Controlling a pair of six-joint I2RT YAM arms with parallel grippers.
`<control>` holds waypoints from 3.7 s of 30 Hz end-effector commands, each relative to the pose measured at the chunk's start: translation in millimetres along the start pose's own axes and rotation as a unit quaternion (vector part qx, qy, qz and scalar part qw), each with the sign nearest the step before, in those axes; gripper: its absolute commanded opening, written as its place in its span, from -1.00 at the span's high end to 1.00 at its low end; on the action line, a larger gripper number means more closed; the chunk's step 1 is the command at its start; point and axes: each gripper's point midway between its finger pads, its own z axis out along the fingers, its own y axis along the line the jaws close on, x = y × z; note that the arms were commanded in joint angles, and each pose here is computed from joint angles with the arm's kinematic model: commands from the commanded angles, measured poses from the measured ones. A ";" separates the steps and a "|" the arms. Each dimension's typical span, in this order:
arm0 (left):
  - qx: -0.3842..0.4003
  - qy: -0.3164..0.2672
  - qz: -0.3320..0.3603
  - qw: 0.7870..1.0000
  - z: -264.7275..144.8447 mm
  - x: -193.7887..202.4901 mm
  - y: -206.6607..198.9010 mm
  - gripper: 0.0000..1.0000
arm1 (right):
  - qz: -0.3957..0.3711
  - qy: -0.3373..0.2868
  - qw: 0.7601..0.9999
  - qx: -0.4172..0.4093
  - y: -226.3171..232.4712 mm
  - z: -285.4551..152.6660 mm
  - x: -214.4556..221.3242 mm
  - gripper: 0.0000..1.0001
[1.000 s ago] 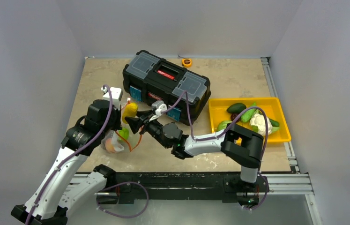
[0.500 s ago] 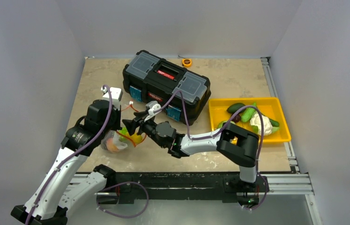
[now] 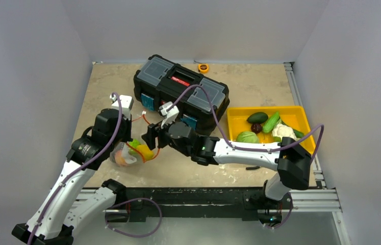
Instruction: Place the food in the zip-top bag and seal the zipper
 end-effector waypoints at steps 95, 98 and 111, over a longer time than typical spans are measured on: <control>-0.052 -0.077 -0.085 0.992 -49.2 -27.6 28.1 1.00 | -0.103 0.150 0.981 -0.061 38.5 -51.4 -57.1 -0.01; -0.069 -0.073 -0.078 0.992 -40.7 -25.2 31.7 1.00 | -0.104 0.118 0.986 -0.046 30.0 -67.0 -75.8 -0.11; -0.082 -0.044 -0.061 0.994 -12.2 -5.5 30.5 1.00 | 0.009 -0.009 0.943 0.332 -204.8 -166.6 -94.6 -0.46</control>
